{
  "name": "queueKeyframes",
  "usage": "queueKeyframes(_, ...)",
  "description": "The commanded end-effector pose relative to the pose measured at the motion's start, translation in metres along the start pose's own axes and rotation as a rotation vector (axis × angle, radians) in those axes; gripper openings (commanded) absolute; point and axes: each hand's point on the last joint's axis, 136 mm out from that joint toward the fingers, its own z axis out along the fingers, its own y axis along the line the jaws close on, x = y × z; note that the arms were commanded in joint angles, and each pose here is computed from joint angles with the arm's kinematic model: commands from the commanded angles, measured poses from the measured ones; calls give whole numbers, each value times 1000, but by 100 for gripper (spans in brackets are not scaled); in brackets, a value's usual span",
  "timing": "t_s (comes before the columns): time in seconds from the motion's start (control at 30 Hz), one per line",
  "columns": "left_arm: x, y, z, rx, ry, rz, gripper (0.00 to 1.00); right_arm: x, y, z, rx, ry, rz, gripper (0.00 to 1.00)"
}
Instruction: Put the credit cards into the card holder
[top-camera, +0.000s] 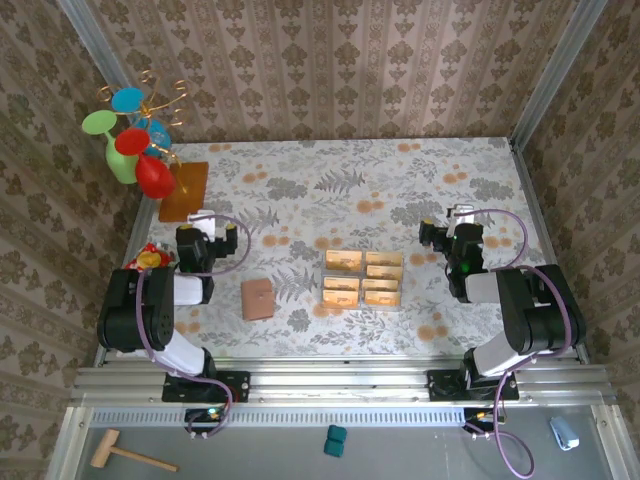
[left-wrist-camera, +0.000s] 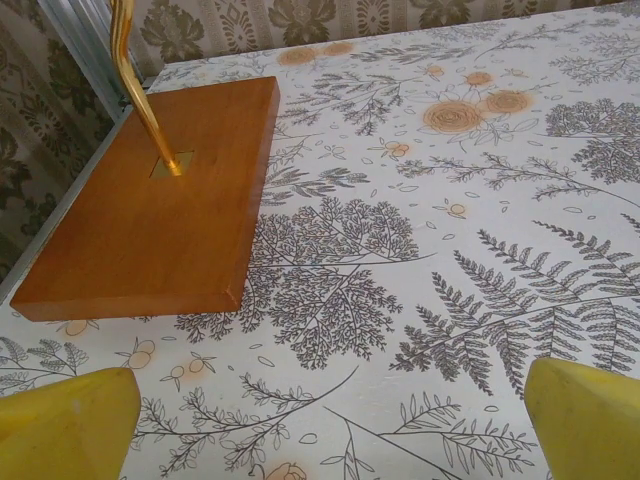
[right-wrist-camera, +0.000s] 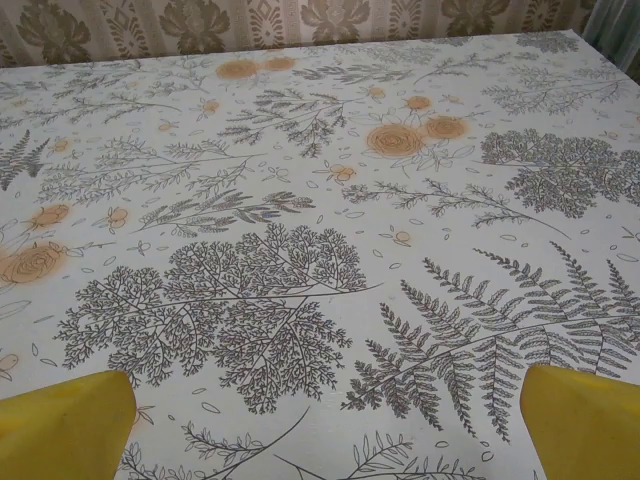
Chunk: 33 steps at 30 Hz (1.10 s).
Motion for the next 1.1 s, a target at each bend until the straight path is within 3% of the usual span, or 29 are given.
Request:
queueKeyframes(0.0, -7, 0, 2, 9, -14, -18, 100, -9, 3, 1, -15, -22, -20, 100)
queueKeyframes(0.9, -6, 1, 3, 8, -10, -16, 100, -9, 3, 2, -19, -17, -17, 100)
queueKeyframes(1.07, -14, -1, -2, 1, -24, -3, 100, -28, -5, -5, 29, -5, -4, 100)
